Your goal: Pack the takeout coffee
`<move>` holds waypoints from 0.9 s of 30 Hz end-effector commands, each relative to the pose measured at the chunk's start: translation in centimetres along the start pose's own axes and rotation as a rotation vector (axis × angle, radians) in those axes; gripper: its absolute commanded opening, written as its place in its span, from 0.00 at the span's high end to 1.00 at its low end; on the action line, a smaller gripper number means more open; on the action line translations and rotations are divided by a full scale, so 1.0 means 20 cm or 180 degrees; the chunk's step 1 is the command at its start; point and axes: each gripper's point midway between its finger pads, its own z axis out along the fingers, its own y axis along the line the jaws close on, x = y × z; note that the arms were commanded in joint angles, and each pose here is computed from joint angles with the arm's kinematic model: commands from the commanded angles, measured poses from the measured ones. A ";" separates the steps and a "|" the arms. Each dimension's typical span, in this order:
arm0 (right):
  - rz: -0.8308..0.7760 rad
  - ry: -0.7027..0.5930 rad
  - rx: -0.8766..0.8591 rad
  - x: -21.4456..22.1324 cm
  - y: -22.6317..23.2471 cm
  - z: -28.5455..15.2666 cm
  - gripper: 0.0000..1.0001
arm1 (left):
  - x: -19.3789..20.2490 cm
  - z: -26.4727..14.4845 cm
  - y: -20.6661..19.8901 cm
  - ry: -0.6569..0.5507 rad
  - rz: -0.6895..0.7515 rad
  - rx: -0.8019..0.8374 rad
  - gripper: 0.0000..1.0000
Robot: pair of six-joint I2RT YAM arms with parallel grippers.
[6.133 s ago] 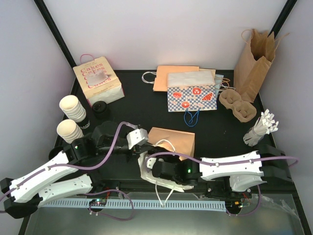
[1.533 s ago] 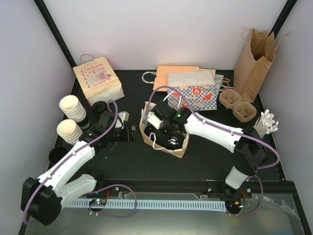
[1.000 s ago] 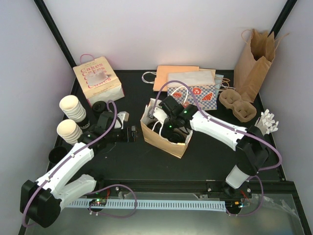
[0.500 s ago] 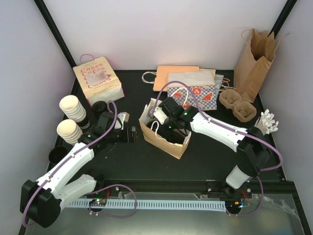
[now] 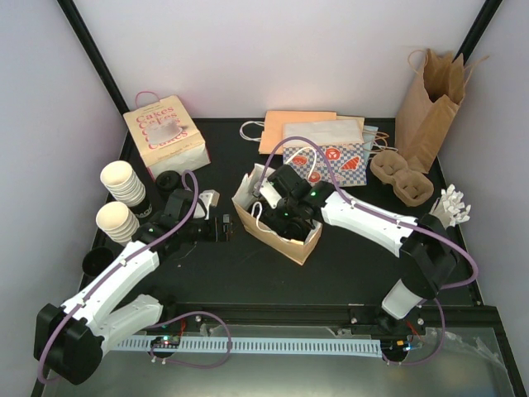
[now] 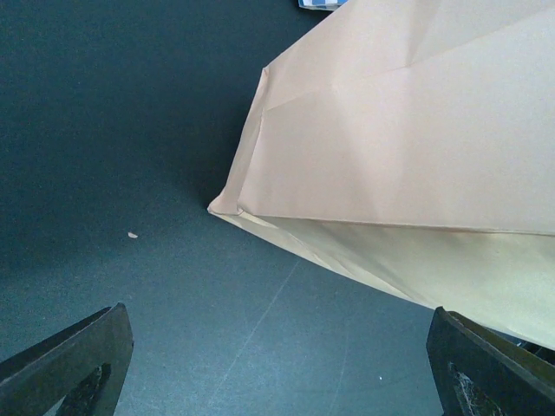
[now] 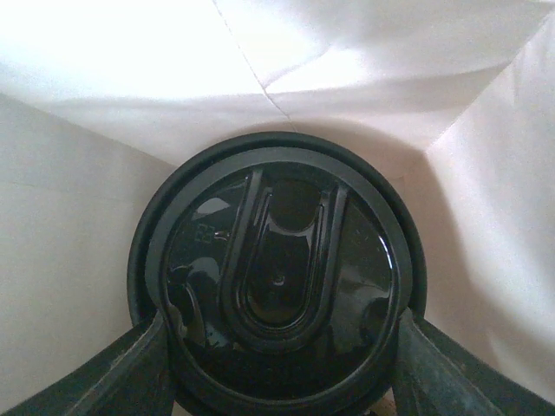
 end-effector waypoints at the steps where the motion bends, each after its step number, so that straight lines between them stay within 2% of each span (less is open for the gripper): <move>1: 0.0071 0.1263 0.0370 0.54 -0.13 0.10 0.40 | -0.04 -0.02 -0.04 -0.0100 0.0089 0.0102 0.05; 13: 0.0067 0.0843 0.0153 0.28 -0.07 -0.02 0.37 | -0.05 -0.03 -0.05 -0.0113 0.0105 0.0117 0.04; 15: 0.0065 0.0782 0.0131 0.25 -0.07 -0.04 0.28 | -0.05 -0.03 -0.06 -0.0115 0.0106 0.0117 0.04; 17: 0.0056 0.0708 0.0123 0.21 -0.06 -0.07 0.02 | -0.05 -0.03 -0.06 -0.0121 0.0112 0.0119 0.04; 27: 0.0028 0.0287 0.0114 0.00 -0.05 -0.26 0.00 | -0.05 -0.04 -0.06 -0.0111 0.0115 0.0119 0.04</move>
